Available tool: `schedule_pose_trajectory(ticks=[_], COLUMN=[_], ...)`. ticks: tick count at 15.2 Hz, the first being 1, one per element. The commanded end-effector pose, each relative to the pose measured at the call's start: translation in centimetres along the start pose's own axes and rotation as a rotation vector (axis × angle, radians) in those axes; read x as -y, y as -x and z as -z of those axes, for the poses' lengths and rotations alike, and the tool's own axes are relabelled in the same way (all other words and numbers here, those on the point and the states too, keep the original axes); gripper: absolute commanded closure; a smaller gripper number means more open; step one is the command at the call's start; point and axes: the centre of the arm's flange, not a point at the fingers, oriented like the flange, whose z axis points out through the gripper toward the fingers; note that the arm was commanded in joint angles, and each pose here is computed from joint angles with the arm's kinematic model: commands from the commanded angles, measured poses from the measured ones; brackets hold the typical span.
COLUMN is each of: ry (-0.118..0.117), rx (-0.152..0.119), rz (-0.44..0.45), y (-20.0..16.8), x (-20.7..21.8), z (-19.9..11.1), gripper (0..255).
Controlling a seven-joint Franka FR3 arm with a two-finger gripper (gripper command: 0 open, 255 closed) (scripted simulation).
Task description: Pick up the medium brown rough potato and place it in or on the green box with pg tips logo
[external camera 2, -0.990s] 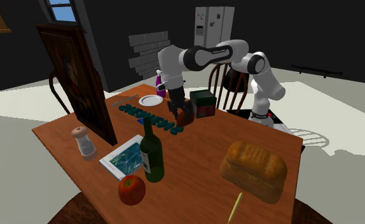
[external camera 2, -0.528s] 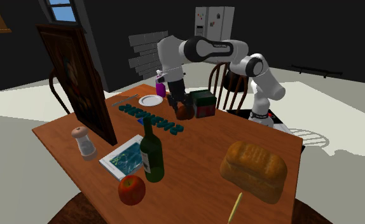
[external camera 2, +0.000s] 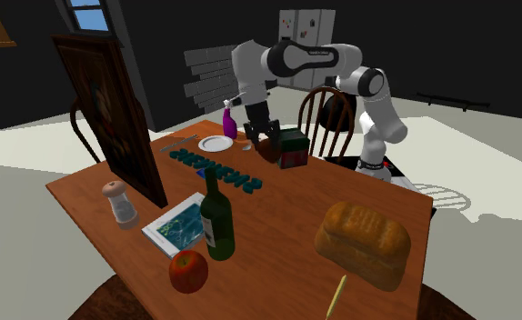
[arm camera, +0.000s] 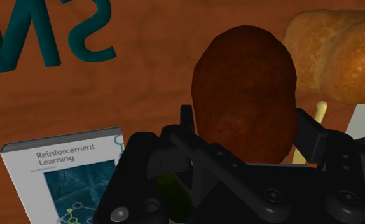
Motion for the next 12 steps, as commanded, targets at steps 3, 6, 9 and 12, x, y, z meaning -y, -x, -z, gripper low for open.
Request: schedule_pose_trajectory(ticks=[3,6,9,12], ry=[0.0,0.0,0.0,0.0], rx=[0.0,0.0,0.0,0.0], rz=[0.0,0.0,0.0,0.0], y=[5.3,9.0,12.8,16.5], x=[-1.5,-2.6,-3.7,-4.8], z=[0.8,1.4,2.0,2.6], gripper=[255,255,255,255])
